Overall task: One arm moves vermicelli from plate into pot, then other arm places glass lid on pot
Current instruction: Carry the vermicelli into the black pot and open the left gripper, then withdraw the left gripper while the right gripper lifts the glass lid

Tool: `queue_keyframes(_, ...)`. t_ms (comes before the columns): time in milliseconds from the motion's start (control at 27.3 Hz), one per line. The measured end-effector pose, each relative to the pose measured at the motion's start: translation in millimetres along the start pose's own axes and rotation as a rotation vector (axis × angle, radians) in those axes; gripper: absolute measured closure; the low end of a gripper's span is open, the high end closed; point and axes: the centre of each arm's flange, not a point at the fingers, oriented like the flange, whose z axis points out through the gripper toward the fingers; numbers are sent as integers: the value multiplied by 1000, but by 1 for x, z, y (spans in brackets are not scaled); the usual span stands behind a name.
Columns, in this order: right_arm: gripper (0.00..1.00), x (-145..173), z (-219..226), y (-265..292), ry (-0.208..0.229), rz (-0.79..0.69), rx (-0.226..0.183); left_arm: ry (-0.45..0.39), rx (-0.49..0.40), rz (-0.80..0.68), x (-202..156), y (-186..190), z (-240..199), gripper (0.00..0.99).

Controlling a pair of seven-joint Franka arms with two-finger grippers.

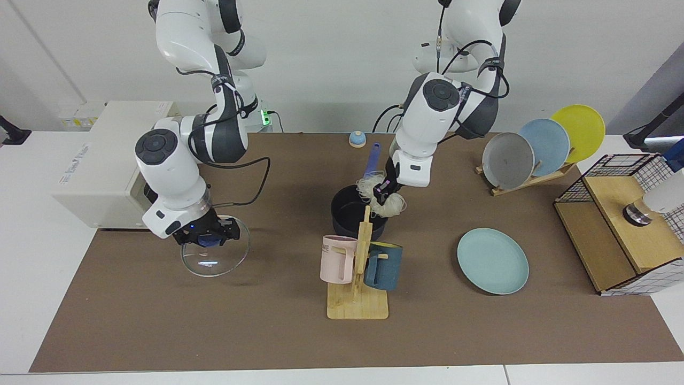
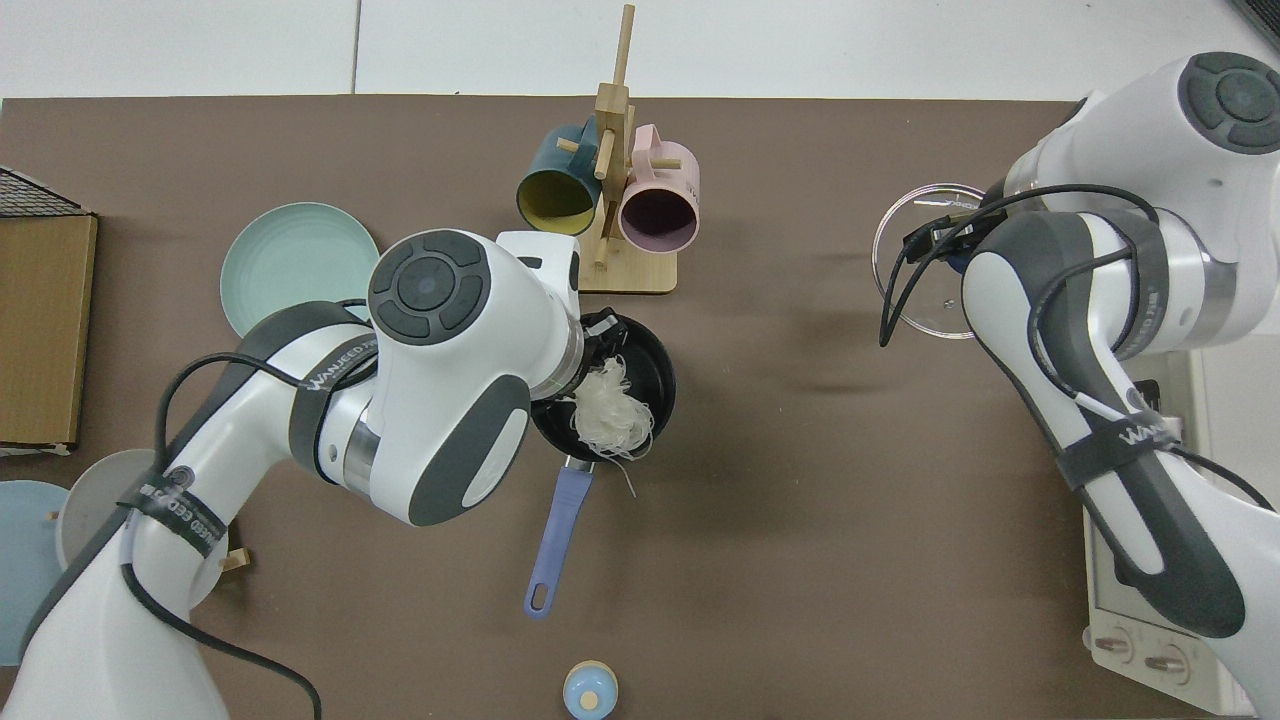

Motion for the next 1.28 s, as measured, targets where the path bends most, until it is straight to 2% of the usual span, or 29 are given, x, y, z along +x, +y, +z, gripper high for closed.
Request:
queue_keyframes(220,564,-8,-17,0,-15,-8,2,-19,8,16,-10,1,32,630)
queue_keyframes(660,564,-20,-51,-4,-11,-15,8,-23,-9,18,2,0,68,630)
queue_keyframes(953,564,-21,-54,-13,-11,-16,40,10,17,45,9,-3,76,630)
queue_keyframes(1063,564,-21,-54,-20,-11,-27,41,35,37,69,10,-4,76,537)
queue_keyframes(1099,564,-21,-55,-22,-11,-30,42,39,46,73,10,-4,74,441)
queue_keyframes(1209,564,-22,-54,-27,-12,-37,42,45,72,80,17,-5,61,317)
queue_keyframes(1246,564,-22,-54,-28,-13,-39,43,46,82,85,21,-6,52,216)
queue_keyframes(1283,564,-23,-54,-30,-13,-41,44,44,95,91,26,-6,42,194)
